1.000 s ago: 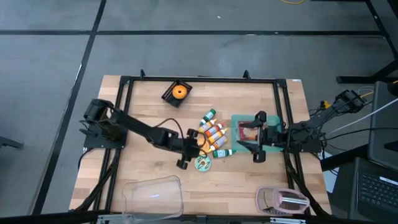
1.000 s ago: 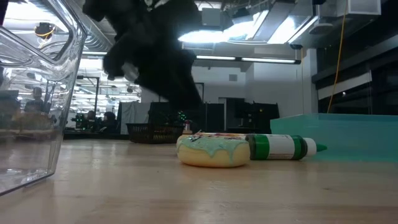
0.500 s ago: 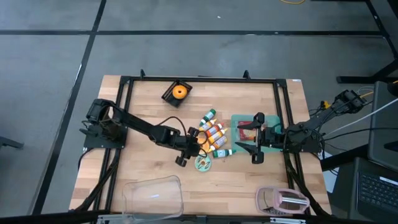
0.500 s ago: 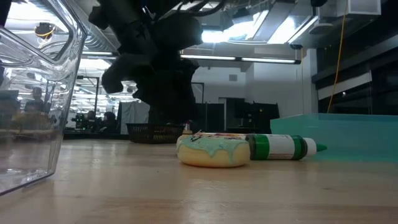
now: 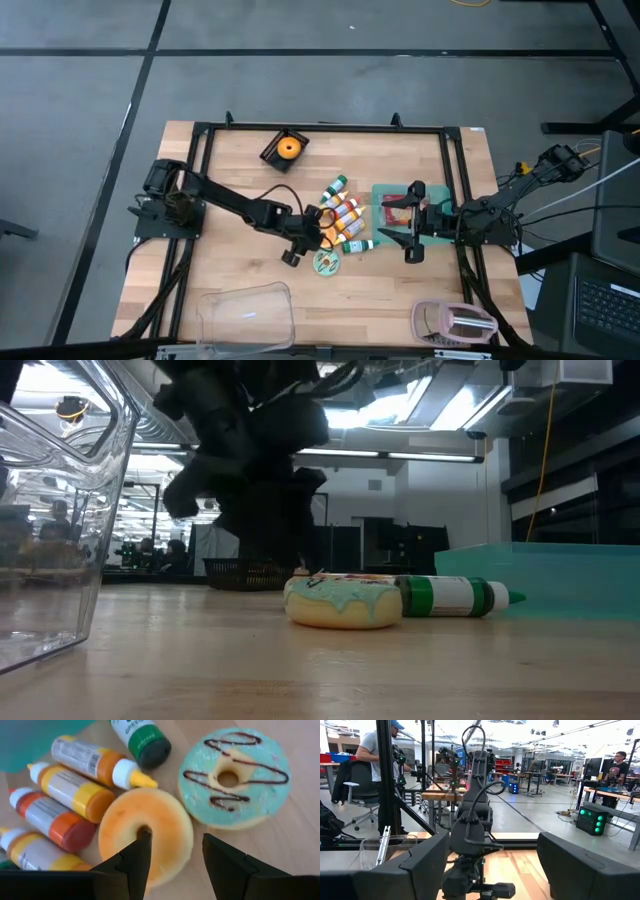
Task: Pick & Place Food Item
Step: Put the orange donut into the black bin
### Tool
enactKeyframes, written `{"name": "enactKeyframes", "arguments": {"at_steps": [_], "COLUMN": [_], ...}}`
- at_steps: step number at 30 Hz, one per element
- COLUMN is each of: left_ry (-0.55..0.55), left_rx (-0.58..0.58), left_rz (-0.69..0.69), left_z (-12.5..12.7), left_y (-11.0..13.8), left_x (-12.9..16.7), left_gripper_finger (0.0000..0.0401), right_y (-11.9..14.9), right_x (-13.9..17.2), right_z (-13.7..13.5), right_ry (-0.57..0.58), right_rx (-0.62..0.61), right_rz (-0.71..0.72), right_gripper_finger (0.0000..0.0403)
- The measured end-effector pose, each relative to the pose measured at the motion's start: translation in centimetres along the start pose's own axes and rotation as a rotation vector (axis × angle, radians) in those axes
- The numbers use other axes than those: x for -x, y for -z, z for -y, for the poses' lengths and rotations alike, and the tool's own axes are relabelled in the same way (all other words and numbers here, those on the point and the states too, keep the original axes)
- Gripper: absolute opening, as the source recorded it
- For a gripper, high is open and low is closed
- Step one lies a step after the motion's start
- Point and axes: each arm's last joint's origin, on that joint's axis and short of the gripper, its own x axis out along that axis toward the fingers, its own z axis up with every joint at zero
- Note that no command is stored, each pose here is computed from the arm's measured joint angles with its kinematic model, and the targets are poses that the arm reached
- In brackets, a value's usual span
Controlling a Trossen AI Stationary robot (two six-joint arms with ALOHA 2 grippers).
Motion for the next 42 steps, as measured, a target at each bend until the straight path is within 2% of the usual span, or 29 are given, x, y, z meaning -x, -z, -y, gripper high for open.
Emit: {"name": "enactKeyframes", "arguments": {"at_steps": [6, 17, 21, 28, 30, 37, 42], "left_ry": [0.000, 0.016, 0.015, 0.037, 0.042, 0.088, 0.035], "left_rx": [0.005, 0.036, 0.046, 0.093, 0.107, 0.127, 0.113], "left_rz": [-0.024, -0.023, -0.023, -0.021, -0.020, 0.008, 0.100], "left_z": [-0.3, -1.3, -1.3, -1.3, -1.2, -1.0, -1.4], "left_y": [0.7, 1.2, 1.2, 1.2, 1.2, 0.4, -1.6], "left_x": [-1.7, -1.9, -1.9, -1.9, -1.9, -0.8, 2.1], "left_gripper_finger": [0.0171, 0.0168, 0.0135, 0.0029, 0.0011, 0.0014, 0.0009], "right_y": [0.0, 0.0, 0.0, 0.0, 0.0, 0.0, -0.1], "right_x": [0.0, 0.0, 0.0, 0.0, 0.0, 0.0, 0.0], "right_z": [0.0, 0.0, 0.0, 0.0, 0.0, 0.0, 0.0], "right_ry": [0.000, 0.001, 0.004, 0.004, 0.004, 0.003, 0.001], "right_rx": [-0.001, -0.002, -0.002, -0.002, -0.002, -0.003, -0.005], "right_rz": [0.001, 0.002, 0.002, 0.002, 0.002, 0.003, 0.006], "right_gripper_finger": [0.0295, 0.0295, 0.0295, 0.0295, 0.0295, 0.0295, 0.0295]}}
